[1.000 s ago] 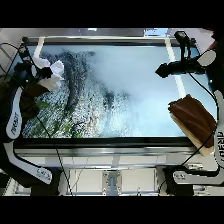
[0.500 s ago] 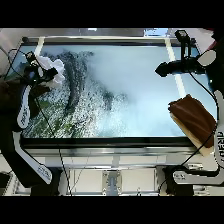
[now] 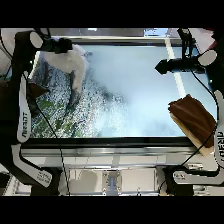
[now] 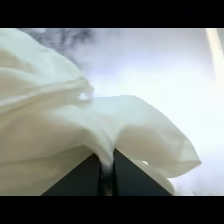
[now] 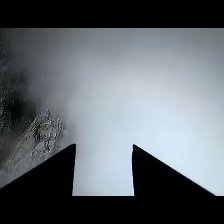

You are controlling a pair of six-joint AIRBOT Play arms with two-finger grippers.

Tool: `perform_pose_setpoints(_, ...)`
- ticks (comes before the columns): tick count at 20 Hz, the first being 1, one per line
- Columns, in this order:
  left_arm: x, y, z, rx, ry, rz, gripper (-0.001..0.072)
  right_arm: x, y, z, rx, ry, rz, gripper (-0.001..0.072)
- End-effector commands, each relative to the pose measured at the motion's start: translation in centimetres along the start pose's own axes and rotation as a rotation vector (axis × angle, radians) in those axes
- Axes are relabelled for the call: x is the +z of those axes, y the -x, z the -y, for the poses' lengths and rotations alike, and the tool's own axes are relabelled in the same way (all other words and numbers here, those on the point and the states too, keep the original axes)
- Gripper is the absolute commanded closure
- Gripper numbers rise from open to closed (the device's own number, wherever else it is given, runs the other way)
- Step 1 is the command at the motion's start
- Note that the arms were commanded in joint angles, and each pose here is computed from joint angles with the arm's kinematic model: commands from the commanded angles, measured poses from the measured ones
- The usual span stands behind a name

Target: Fold the shirts.

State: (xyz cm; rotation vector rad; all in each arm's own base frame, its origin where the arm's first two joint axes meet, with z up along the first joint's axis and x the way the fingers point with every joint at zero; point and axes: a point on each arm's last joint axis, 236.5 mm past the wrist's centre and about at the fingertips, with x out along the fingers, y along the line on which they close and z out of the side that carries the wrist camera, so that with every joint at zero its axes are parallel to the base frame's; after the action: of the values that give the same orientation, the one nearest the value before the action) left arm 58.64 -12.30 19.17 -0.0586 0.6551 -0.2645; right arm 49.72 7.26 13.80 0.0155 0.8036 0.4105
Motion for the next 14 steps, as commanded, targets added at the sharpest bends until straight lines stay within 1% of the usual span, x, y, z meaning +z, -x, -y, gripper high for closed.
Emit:
perform_pose_setpoints(1,-2.0,5.5,12.0,-0.242,-0.170,-0.089,0.0694,-3.0,0.3,-0.8,0.032,-0.009,-0.129,0.0307)
perform_pose_setpoints(3,-6.5,6.8,16.9,-0.358,-0.266,-0.236,0.0694,-4.9,0.6,-0.7,0.029,-0.003,-0.210,0.0307)
perform_pose_setpoints(5,-11.7,6.5,18.4,-0.380,-0.341,-0.394,0.0694,-6.1,0.9,-0.3,0.010,0.002,-0.262,0.0307)
perform_pose_setpoints(8,-18.5,3.4,15.4,-0.271,-0.377,-0.581,0.0693,-6.3,0.9,-0.2,0.008,0.005,-0.271,0.0306)
perform_pose_setpoints(10,-21.6,0.9,12.0,-0.145,-0.383,-0.636,0.0693,-6.1,0.7,-0.8,0.032,-0.005,-0.261,0.0305)
perform_pose_setpoints(11,-22.8,-0.1,11.0,-0.109,-0.379,-0.654,0.0639,-5.9,0.4,-1.4,0.056,-0.021,-0.249,0.0304)
perform_pose_setpoints(12,-23.3,-0.8,10.8,-0.099,-0.373,-0.661,0.0385,-5.8,0.0,-2.2,0.094,-0.048,-0.230,0.0304)
perform_pose_setpoints(13,-23.5,-1.3,10.9,-0.098,-0.363,-0.655,0.0055,-5.6,-0.7,-3.4,0.147,-0.085,-0.211,0.0304)
perform_pose_setpoints(14,-23.0,-2.0,11.1,-0.099,-0.360,-0.626,0.0005,-5.8,-1.4,-4.8,0.203,-0.123,-0.204,0.0304)
